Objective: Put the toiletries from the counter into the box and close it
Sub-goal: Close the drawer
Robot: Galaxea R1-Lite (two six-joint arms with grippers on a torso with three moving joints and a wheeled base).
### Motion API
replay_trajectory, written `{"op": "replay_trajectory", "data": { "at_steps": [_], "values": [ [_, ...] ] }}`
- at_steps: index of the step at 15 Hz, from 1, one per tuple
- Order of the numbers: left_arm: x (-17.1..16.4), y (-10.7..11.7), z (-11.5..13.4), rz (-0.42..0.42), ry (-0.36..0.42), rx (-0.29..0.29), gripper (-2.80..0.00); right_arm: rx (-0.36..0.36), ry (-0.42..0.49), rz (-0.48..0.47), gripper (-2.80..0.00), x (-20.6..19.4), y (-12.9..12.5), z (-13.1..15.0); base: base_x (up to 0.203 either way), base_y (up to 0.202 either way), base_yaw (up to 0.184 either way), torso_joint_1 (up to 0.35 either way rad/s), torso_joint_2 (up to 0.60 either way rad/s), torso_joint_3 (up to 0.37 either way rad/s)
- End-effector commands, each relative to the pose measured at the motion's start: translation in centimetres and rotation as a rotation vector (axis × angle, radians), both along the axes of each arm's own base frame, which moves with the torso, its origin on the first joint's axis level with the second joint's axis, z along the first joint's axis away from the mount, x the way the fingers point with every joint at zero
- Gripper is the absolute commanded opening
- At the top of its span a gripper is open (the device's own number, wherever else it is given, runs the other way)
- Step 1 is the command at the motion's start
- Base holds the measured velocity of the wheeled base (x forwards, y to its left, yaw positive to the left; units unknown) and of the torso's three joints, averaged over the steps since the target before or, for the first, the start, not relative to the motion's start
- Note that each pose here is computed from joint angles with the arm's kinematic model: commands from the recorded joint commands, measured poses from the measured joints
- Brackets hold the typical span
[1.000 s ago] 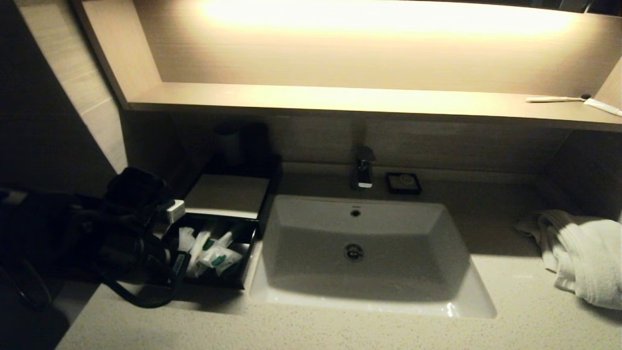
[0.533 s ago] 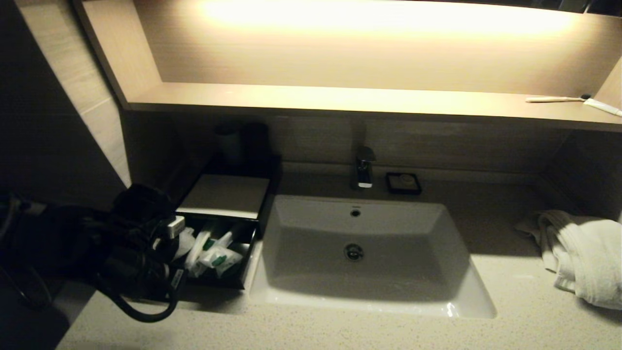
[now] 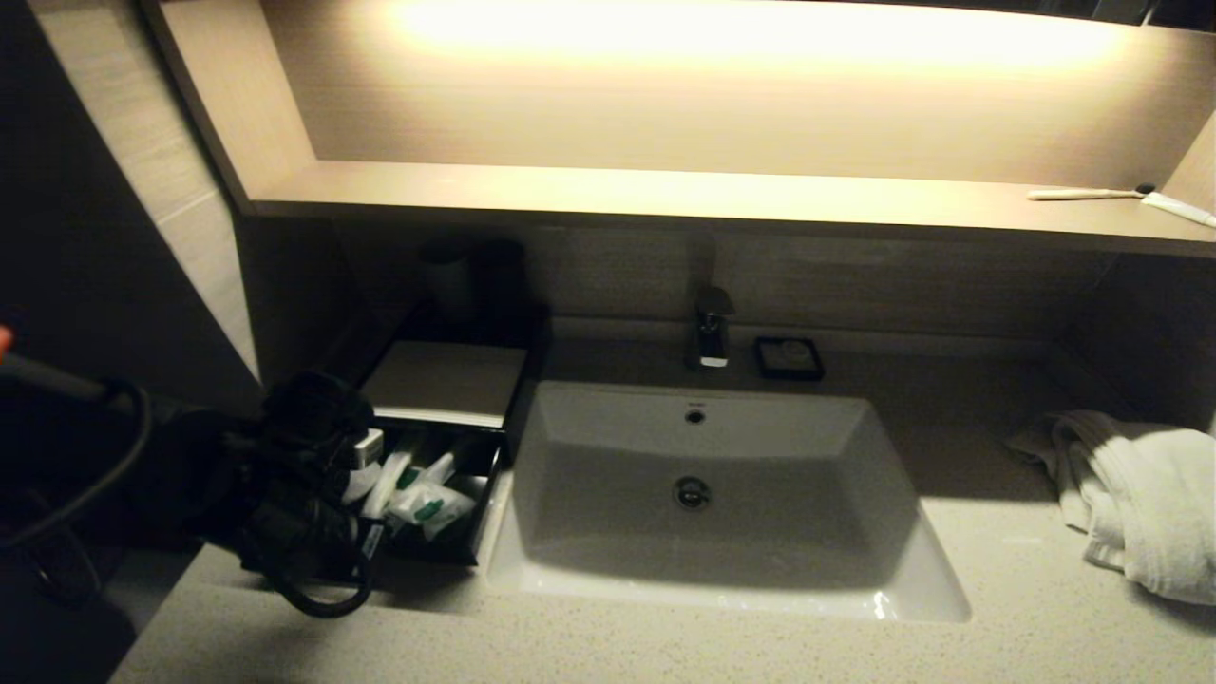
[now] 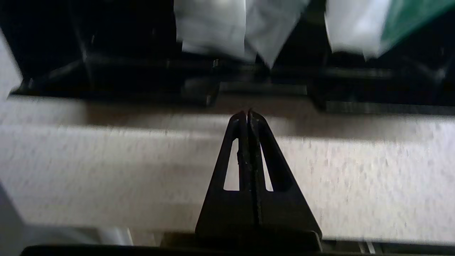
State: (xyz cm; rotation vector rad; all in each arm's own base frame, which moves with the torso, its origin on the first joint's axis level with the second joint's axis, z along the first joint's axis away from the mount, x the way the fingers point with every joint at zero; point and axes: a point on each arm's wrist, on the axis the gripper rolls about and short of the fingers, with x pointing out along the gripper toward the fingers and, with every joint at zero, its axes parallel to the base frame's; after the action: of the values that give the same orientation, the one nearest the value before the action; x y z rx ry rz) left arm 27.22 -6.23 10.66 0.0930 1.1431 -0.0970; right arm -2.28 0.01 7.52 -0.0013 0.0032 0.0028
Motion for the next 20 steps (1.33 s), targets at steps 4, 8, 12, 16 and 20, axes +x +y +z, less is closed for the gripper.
{"op": "replay_trajectory", "data": {
  "at_steps": [4,8,12,16,20],
  "values": [
    [1.5,-0.3,-0.5,0.006,-0.038,-0.012,-2.80,0.000,0.000,0.000,-2.80,0.0,0.0,0.0,0.000,0.000,0.000,0.000,0.00,0.000],
    [2.4,-0.5,-0.2,0.010,-0.058,-0.019,-2.80,0.000,0.000,0.000,-2.80,0.0,0.0,0.0,0.000,0.000,0.000,0.000,0.00,0.000],
    [3.5,-0.8,-0.1,0.012,-0.075,-0.024,-2.80,0.000,0.000,0.000,-2.80,0.0,0.0,0.0,0.000,0.000,0.000,0.000,0.00,0.000],
    [4.3,-1.0,0.1,0.015,-0.094,-0.030,-2.80,0.000,0.000,0.000,-2.80,0.0,0.0,0.0,0.000,0.000,0.000,0.000,0.00,0.000],
    [5.1,-1.1,-0.1,0.015,-0.095,-0.030,-2.80,0.000,0.000,-0.001,-2.80,0.0,0.0,0.0,0.000,0.000,0.000,0.000,0.00,0.000]
  ]
}}
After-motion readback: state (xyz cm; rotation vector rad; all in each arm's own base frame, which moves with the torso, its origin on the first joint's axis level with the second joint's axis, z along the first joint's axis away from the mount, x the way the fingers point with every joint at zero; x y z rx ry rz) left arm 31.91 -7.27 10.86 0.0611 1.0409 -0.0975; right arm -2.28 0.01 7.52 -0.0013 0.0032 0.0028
